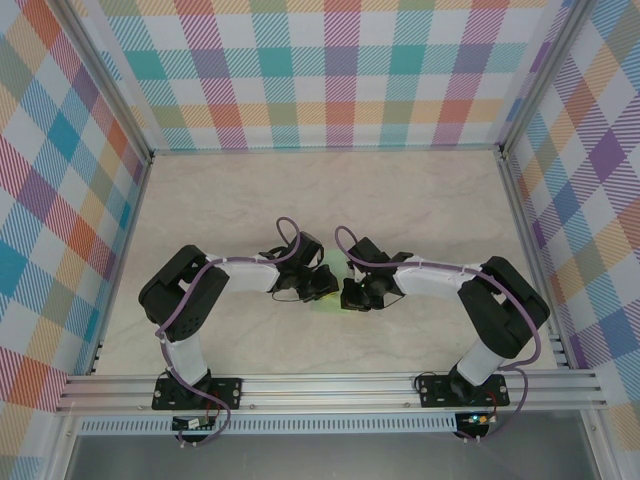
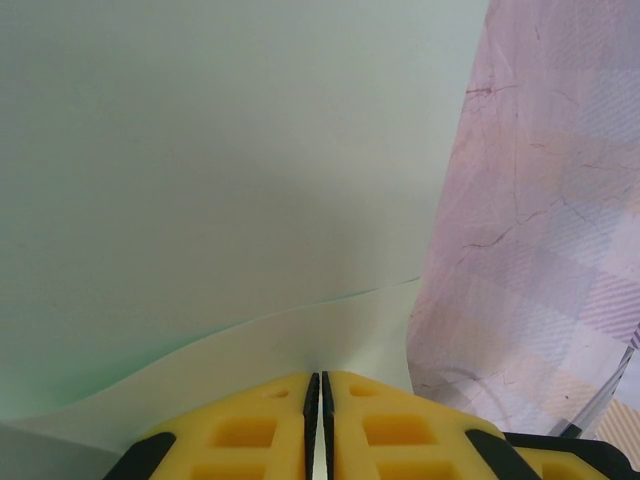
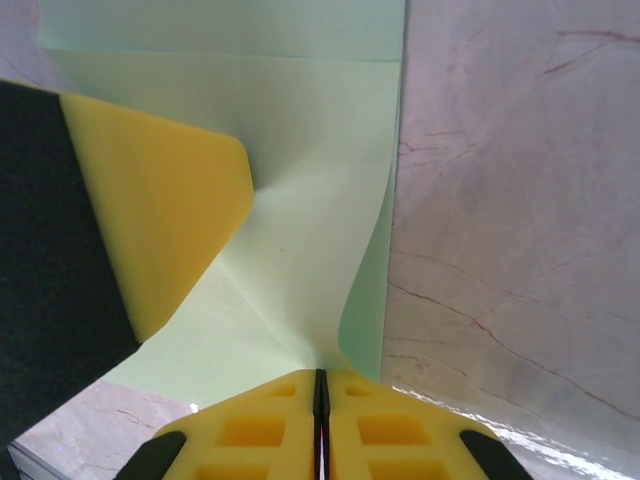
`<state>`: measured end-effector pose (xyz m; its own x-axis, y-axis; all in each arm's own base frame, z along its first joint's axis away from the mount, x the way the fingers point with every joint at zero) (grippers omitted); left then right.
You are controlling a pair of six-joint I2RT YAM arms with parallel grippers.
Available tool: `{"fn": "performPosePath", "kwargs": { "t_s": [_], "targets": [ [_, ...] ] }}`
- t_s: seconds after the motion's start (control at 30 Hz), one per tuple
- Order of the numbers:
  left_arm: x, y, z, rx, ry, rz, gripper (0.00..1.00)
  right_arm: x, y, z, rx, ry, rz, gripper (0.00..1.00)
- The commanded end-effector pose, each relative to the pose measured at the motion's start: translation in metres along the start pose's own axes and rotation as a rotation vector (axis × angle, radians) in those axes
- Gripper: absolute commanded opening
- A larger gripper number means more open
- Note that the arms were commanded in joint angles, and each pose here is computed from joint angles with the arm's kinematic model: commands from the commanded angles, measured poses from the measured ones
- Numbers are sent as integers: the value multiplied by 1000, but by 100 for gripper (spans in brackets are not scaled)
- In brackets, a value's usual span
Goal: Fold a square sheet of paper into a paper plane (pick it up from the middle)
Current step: Fold the triangle a second time at the center of the table.
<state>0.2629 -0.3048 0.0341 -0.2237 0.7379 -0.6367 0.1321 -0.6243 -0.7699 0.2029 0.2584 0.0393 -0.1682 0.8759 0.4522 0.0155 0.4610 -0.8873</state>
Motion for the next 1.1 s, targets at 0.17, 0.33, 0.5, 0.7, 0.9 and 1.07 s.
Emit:
{"fn": "performPosePath", "kwargs": {
  "t_s": [0.17,0.33,0.5,0.7,0.9,1.07],
  "targets": [
    [24,5,0,-6,-41,-79,14,0,5,9,46,12,-9,11],
    [25,5,0,-9,-43,-84,14,-7,8,11,54,22,22,11],
    [28,6,0,-9,-47,-94,14,-12,10,13,64,32,46,11],
    [29,6,-1,-12,-50,-100,14,-19,11,18,82,39,79,11],
    [35,4,-2,-22,-59,-129,14,-26,10,29,117,40,99,11],
    [42,4,-2,-23,-70,-159,14,-30,8,44,163,43,84,11]
  ]
}}
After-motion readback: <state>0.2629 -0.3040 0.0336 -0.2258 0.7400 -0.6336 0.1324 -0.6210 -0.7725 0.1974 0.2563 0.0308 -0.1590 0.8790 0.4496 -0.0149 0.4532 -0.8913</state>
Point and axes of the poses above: each hand's point on the last joint's axis, 136 mm out from that joint toward the fingers, its own y axis out along the fingers, its own x axis along the line the jaws close on, z = x × y, the point moved 2 cm from there along -y, back along the fingers, and after that the axes turned 6 degrees about -y, right-handed, at the moved point
